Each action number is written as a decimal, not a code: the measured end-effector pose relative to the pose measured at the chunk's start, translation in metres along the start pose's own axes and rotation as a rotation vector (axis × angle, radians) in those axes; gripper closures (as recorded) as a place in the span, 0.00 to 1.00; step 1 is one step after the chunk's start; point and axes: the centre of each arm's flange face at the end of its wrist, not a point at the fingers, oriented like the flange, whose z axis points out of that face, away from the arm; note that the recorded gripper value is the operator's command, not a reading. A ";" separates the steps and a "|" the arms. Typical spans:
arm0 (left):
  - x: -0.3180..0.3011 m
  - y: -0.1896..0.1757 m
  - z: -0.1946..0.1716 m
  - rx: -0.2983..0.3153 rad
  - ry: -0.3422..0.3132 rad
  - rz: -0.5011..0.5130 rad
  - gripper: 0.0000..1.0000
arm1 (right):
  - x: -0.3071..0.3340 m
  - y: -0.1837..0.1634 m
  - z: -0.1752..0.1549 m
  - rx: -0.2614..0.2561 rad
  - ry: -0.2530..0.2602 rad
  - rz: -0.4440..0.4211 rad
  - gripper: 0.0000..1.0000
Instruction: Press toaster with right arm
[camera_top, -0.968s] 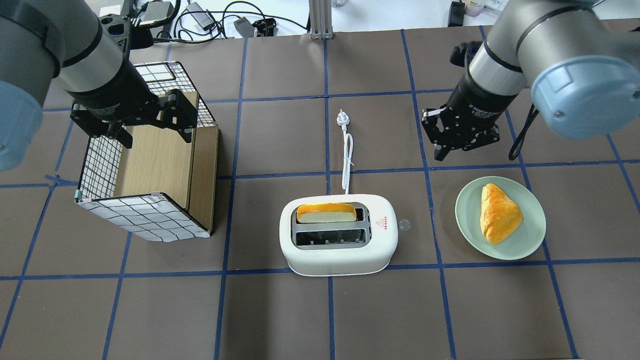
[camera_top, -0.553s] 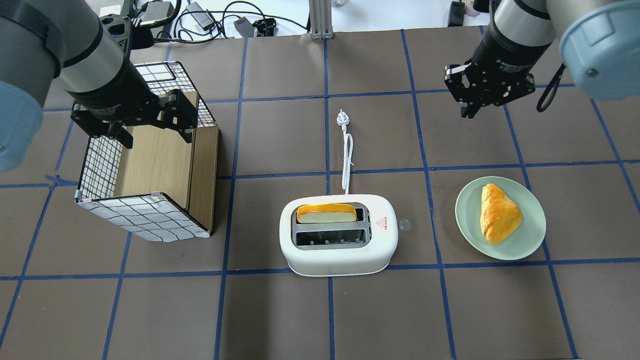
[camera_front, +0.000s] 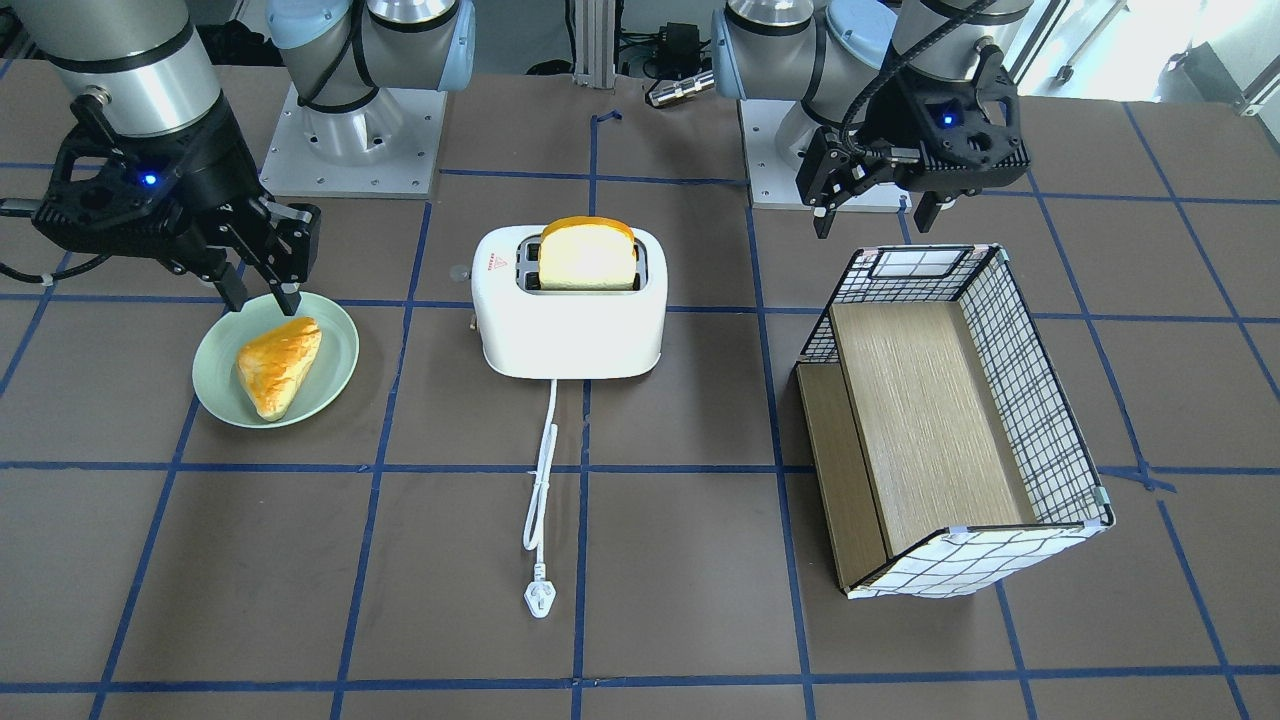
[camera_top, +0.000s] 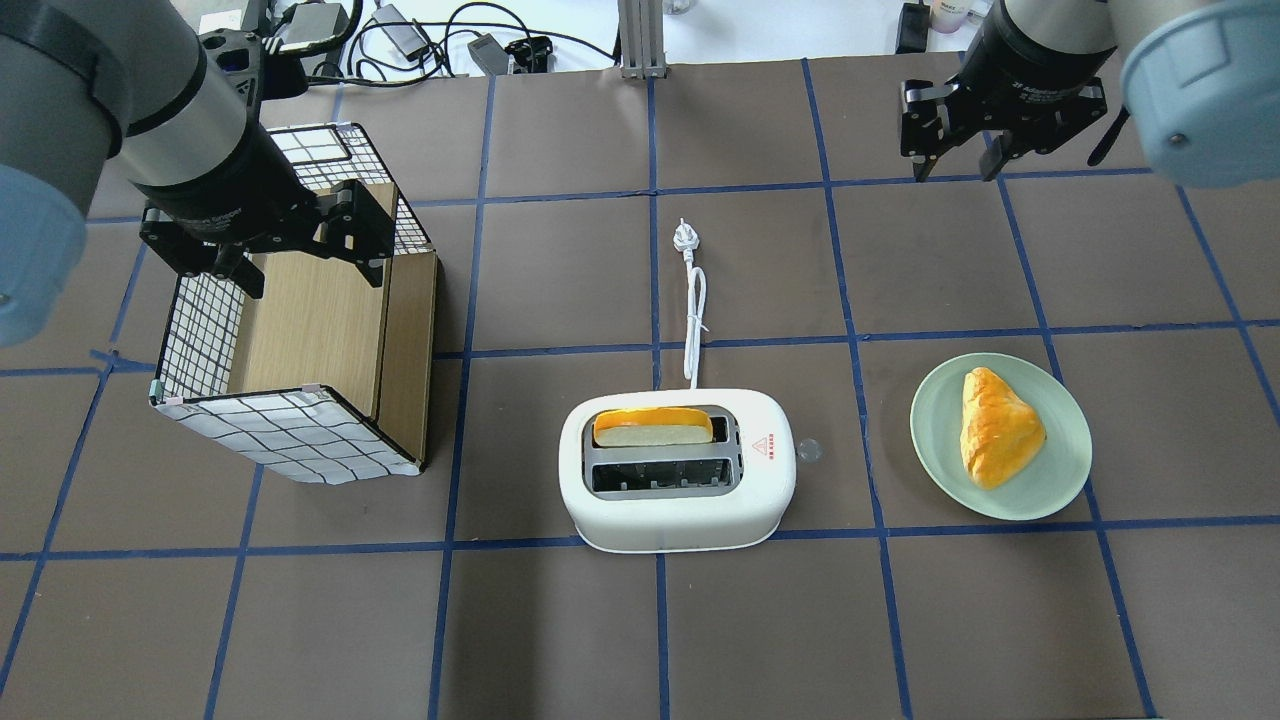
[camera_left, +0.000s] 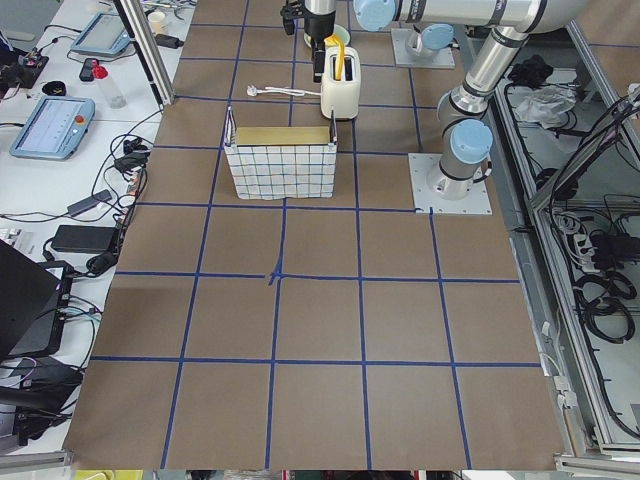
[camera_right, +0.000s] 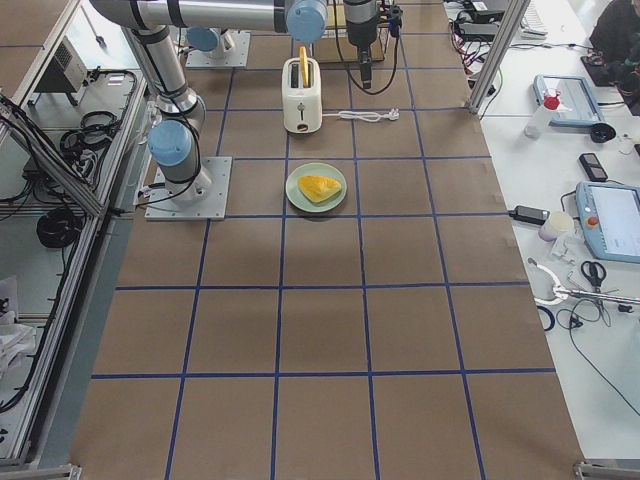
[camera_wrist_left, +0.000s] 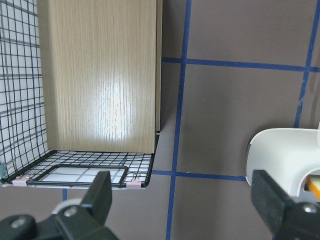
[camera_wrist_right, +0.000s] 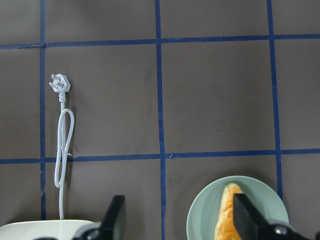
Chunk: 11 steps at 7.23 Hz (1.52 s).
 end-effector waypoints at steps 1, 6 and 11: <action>0.000 0.000 0.000 -0.001 0.004 0.000 0.00 | 0.000 0.000 0.000 -0.015 -0.002 -0.005 0.00; 0.002 0.001 -0.001 0.000 0.028 -0.001 0.00 | 0.000 -0.013 -0.011 -0.160 -0.017 -0.036 0.00; 0.002 0.001 -0.002 0.001 0.025 -0.001 0.00 | 0.008 -0.006 -0.018 -0.253 0.005 -0.105 0.00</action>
